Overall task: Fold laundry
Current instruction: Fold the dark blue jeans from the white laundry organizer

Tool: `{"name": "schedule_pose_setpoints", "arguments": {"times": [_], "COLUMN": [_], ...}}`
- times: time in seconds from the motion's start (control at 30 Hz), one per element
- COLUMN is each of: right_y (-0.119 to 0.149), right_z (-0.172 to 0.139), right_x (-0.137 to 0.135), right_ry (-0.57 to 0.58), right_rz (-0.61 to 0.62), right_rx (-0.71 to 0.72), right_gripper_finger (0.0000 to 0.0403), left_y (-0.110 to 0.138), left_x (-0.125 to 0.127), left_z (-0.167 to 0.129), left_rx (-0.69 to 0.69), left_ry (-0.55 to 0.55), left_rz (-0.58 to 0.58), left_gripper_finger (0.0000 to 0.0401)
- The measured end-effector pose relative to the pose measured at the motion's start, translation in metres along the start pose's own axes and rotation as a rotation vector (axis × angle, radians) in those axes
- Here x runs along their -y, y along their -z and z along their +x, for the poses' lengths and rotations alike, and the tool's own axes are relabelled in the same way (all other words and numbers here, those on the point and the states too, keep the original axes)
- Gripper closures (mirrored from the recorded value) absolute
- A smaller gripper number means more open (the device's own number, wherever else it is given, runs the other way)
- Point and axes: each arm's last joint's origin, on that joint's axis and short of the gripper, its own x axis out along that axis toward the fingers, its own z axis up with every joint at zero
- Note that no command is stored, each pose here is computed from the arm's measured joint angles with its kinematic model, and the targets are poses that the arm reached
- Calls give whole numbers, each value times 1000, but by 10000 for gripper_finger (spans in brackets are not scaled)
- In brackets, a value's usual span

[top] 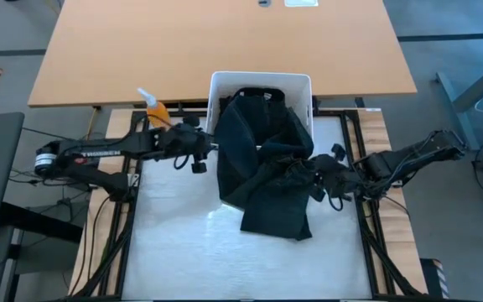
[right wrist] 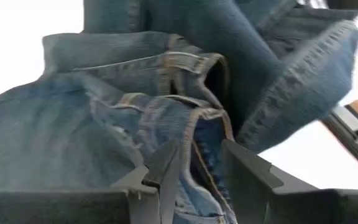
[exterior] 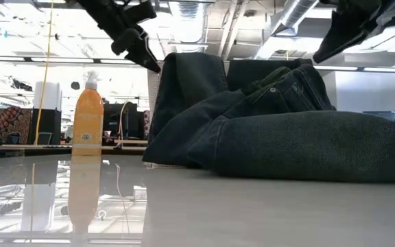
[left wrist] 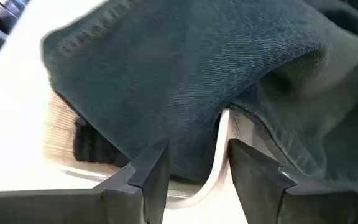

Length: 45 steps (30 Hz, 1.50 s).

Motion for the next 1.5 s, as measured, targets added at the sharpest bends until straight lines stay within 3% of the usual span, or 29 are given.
{"name": "schedule_pose_setpoints", "arguments": {"times": [0.2, 0.4, 0.7, 0.83, 1.07, 1.27, 1.5], "right_y": [32, 58, 73, 72, 67, 62, 38], "right_z": [19, 33, 29, 26, 37, 49, 64], "right_x": [3, 2, -1, 1, 9, 16, 22], "right_ry": [33, 93, 325, 424, 453, 394, 258], "right_rz": [127, 213, 207, 172, 221, 266, 211], "right_rx": [45, 210, 525, 594, 536, 411, 340], "right_gripper_finger": [257, 258, 258, 258, 258, 255, 230], "left_y": [-27, -44, -50, -50, -51, -51, -51], "left_x": [-5, -10, -11, -11, -11, -11, -11], "left_z": [8, 13, 11, 11, 11, 11, 11], "left_rx": [-169, -245, -232, -226, -221, -219, -218], "left_ry": [59, 80, 73, 78, 76, 75, 74], "left_rz": [22, 49, 14, 10, -6, -8, -8], "left_gripper_finger": [319, 390, 394, 395, 396, 396, 396]}}
